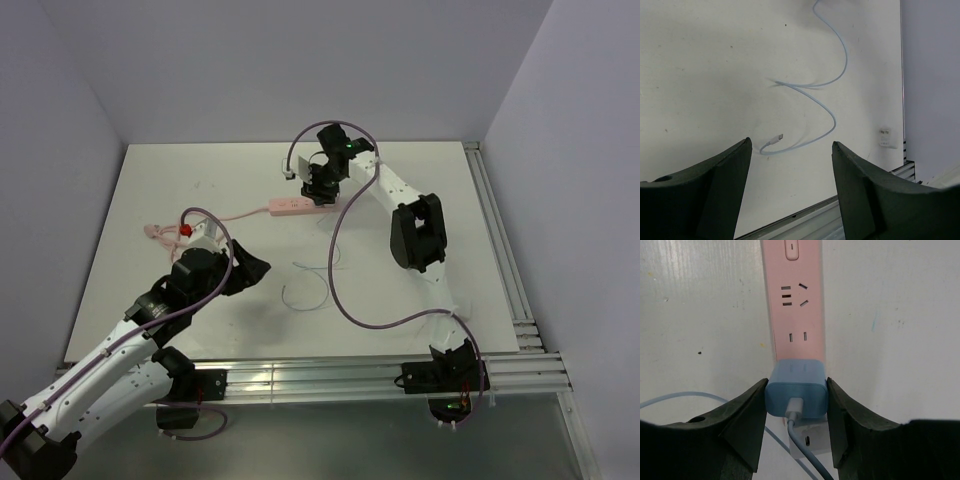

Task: Insert the plug

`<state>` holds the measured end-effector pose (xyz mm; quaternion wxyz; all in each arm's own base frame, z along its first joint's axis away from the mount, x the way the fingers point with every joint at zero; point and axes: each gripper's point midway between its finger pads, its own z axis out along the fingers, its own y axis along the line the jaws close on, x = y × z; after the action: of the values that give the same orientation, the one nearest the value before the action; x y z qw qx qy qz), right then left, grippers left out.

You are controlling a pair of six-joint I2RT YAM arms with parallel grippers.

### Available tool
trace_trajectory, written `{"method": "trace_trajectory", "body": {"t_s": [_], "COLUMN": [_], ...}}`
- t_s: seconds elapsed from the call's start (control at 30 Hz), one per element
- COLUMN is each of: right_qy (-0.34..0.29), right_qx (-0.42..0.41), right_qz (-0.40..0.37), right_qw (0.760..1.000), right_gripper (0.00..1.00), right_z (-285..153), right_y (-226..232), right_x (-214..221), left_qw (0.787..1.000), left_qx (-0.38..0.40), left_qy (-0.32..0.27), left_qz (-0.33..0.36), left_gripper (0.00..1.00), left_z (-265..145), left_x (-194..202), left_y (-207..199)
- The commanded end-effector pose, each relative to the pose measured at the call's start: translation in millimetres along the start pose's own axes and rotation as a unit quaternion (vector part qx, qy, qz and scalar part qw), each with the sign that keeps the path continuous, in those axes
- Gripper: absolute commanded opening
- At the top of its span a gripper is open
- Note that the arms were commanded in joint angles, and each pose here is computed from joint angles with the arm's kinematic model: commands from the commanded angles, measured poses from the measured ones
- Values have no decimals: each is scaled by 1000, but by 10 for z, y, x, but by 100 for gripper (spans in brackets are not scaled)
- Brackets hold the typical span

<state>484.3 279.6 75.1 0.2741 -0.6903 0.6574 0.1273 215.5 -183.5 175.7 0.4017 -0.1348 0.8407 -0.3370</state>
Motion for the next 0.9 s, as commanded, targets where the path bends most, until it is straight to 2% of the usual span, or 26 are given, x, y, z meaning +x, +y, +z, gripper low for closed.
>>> {"method": "trace_trajectory", "body": {"t_s": [0.0, 0.07, 0.17, 0.2, 0.23, 0.3, 0.33, 0.37, 0.4, 0.47, 0.53, 0.63, 0.7, 0.8, 0.87], "right_qy": [140, 152, 124, 144, 144, 166, 187, 184, 163, 143, 154, 198, 183, 168, 191], "right_qx": [-120, -120, -94, -129, -120, -141, -159, -147, -111, -116, -126, -160, -132, -131, -161], "right_qz": [97, 104, 75, 88, 84, 95, 110, 111, 97, 90, 85, 114, 109, 86, 85], "right_qw": [978, 975, 985, 977, 979, 971, 963, 966, 976, 979, 976, 960, 968, 973, 965], "right_gripper": [0, 0, 0, 0, 0, 0, 0, 0, 0, 0, 0, 0, 0, 0, 0], "right_z": [122, 120, 112, 187, 151, 157, 188, 173, 113, 159, 134, 185, 160, 179, 298], "right_y": [716, 819, 657, 800, 697, 806, 991, 978, 823, 783, 769, 982, 885, 806, 941], "right_x": [759, 888, 591, 674, 587, 725, 927, 962, 864, 731, 629, 953, 948, 720, 758], "left_qw": [1000, 1000, 999, 999, 1000, 1000, 1000, 1000, 999, 999, 999, 999, 999, 999, 999], "left_qx": [19, 19, 28, 31, 29, 24, 21, 23, 31, 38, 37, 30, 31, 38, 39], "left_qy": [-12, -14, -15, -11, -7, -7, -9, -11, -15, -18, -16, -13, -19, -25, -19], "left_qz": [0, -1, -6, -6, -6, -5, -7, -7, -8, -6, -6, -4, -4, -3, -2], "left_gripper": [70, 70, 70, 70, 70, 70, 70, 70, 70, 70, 70, 70, 70, 70, 70], "left_z": [-22, -30, -29, -29, -24, -32, -37, -45, -73, -84, -80, -81, -102, -115, -99], "left_x": [-97, -108, -102, -89, -80, -85, -81, -82, -98, -110, -118, -106, -116, -143, -125], "left_y": [-120, -120, -145, -162, -160, -147, -121, -118, -145, -170, -183, -157, -140, -167, -178]}}
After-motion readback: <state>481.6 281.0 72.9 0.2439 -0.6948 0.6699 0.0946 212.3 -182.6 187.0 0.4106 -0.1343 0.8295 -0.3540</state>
